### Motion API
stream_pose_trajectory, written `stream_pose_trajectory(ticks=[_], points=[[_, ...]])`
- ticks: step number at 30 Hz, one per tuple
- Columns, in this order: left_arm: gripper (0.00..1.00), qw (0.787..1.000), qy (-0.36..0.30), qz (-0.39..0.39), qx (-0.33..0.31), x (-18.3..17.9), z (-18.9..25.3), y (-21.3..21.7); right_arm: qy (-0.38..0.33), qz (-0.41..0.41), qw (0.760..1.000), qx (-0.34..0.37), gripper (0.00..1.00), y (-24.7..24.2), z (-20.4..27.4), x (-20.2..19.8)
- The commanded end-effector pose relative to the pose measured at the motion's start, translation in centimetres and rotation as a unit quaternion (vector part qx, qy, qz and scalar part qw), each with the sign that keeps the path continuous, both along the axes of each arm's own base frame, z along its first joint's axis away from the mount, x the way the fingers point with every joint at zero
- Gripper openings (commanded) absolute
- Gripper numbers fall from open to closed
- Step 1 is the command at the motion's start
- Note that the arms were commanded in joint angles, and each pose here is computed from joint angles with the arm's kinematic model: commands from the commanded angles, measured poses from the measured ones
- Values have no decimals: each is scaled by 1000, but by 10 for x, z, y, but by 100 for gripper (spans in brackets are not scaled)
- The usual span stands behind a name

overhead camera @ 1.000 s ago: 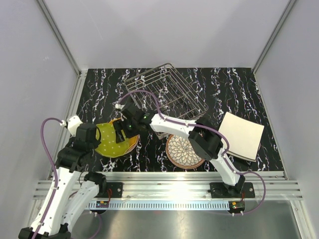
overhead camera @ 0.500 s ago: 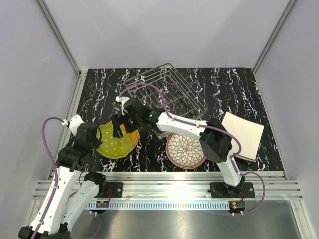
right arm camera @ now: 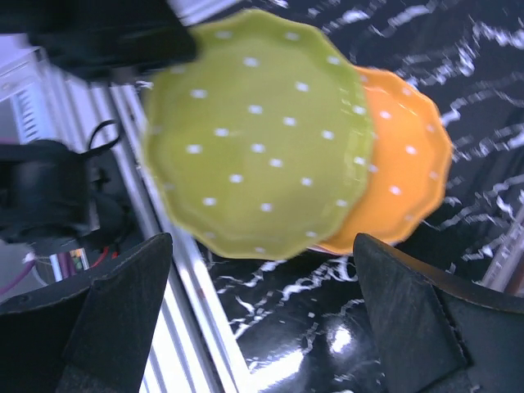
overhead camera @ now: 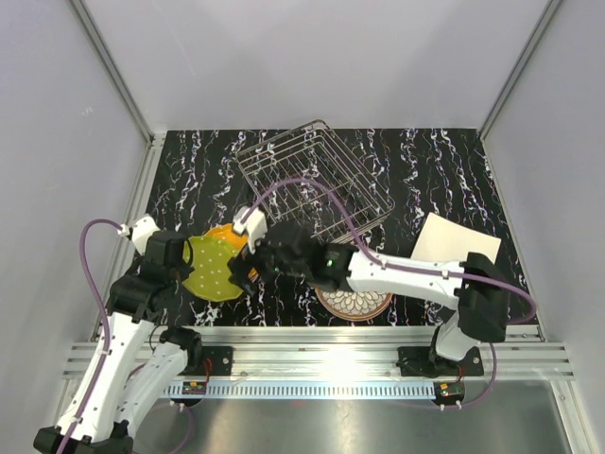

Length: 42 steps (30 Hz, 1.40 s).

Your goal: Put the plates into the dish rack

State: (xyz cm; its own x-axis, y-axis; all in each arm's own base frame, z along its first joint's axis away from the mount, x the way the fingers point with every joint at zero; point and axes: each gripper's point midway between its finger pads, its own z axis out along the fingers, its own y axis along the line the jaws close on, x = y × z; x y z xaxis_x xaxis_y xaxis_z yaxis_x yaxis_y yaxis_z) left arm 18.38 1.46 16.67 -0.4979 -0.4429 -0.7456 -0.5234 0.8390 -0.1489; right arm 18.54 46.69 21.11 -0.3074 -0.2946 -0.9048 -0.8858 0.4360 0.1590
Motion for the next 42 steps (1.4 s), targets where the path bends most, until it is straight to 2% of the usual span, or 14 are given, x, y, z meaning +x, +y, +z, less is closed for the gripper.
stream_pose_trajectory(ticks=[1,5,9,17,20,21,25,27,28,30,34,39,41,42], points=[[0,995,-88,1,-36,26,45,-11,-102,-10,995,17,100,9,18,-6],[0,995,-91,-7,-43,28,48,-14,-130,41,991,13,100,37,-1,-43],[0,995,-90,-15,-48,28,51,-17,-174,35,984,-9,100,56,-14,-44],[0,995,-85,-23,-49,28,51,-20,-199,17,980,-23,100,87,-33,-37],[0,995,-84,-28,-53,29,52,-22,-219,-32,974,-45,100,91,-43,-23],[0,995,-83,-29,-55,28,51,-23,-237,-76,967,-59,100,85,-42,-10],[0,993,-90,-29,-69,28,57,-26,-277,-139,947,-81,98,83,-45,2],[0,992,-98,-35,-77,29,63,-30,-281,-161,943,-78,92,82,-45,6],[0,991,-99,-37,-79,30,66,-31,-281,-167,942,-74,83,80,-45,7],[0,991,-99,-40,-82,30,67,-32,-281,-172,942,-65,75,80,-42,8],[0,989,-102,-45,-92,28,71,-36,-281,-181,940,-66,48,79,-38,8],[0,988,-111,-53,-92,32,76,-38,-290,-192,936,-56,30,72,-26,3],[6,988,-113,-60,-86,35,78,-39,-291,-188,937,-43,20,70,-17,-4],[9,987,-118,-62,-86,37,80,-39,-290,-187,938,-38,8,68,-12,-5]])
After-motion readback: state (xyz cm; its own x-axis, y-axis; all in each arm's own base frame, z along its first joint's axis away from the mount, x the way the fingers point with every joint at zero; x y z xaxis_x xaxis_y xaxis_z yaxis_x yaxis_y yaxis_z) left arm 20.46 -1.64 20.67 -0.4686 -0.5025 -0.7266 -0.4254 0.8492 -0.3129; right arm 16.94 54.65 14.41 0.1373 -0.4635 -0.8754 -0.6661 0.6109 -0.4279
